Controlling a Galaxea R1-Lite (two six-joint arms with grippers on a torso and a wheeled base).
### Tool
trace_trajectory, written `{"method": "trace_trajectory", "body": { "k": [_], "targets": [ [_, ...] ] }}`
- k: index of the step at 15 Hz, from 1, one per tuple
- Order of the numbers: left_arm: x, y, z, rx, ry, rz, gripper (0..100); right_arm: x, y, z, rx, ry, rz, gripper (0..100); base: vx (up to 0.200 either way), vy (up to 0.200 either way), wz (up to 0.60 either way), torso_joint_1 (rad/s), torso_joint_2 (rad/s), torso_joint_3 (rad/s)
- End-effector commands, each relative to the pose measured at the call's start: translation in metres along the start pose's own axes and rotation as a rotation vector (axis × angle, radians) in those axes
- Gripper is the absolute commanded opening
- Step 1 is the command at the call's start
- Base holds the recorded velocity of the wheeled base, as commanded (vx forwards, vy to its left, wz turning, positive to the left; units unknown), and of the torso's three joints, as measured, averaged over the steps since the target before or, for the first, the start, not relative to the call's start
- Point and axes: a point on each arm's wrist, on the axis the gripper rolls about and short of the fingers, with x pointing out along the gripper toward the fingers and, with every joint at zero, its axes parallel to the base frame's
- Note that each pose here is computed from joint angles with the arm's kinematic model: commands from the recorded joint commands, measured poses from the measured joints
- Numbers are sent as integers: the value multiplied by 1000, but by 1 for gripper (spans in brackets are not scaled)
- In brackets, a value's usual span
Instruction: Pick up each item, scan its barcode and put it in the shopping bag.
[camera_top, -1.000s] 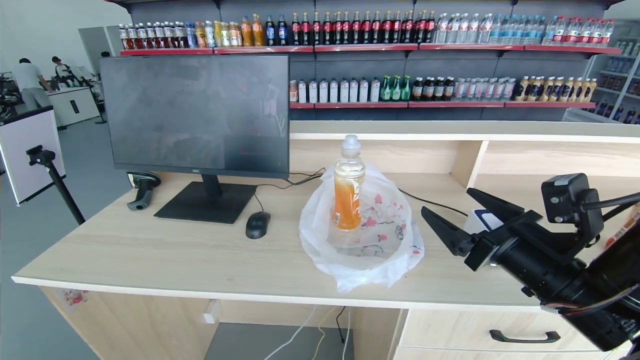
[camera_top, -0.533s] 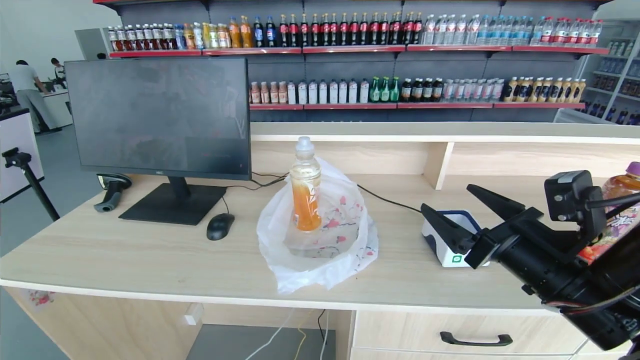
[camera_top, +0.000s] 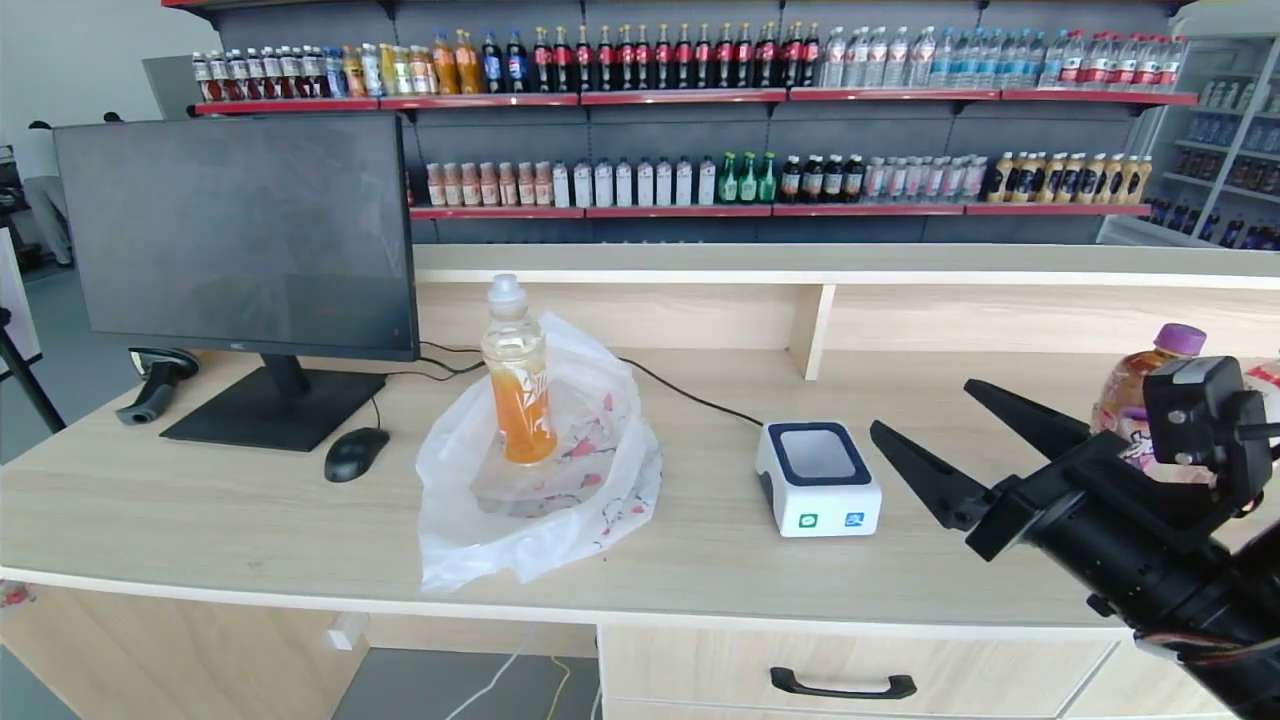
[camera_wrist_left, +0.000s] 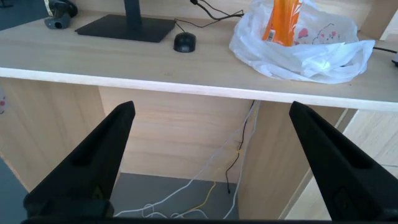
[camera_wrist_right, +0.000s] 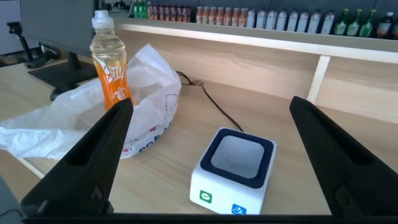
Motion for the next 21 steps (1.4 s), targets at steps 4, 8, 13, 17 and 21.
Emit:
{"method": "trace_trajectory", "body": {
  "k": [4, 8, 13, 17, 21],
  "targets": [
    [0, 0, 0, -1, 1, 0, 100, 0, 0, 4, -10, -19, -2, 100, 0, -200, 0, 1, 6, 4],
    [0, 0, 0, -1, -1, 0, 100, -12, 4, 11, -46, -44, 19, 100, 0, -200, 0, 0, 5, 2],
    [0, 0, 0, 0, -1, 0, 100, -34, 3, 8, -52, -18, 13, 100, 0, -200, 0, 3, 3, 1],
    [0, 0, 0, 0, -2, 0, 100, -48, 9, -8, -48, 69, 53, 100, 0, -150, 0, 2, 2, -1],
    [0, 0, 0, 0, -1, 0, 100, -39, 10, -24, -51, 156, 27, 100, 0, 0, 0, 0, 0, 0]
  ]
}}
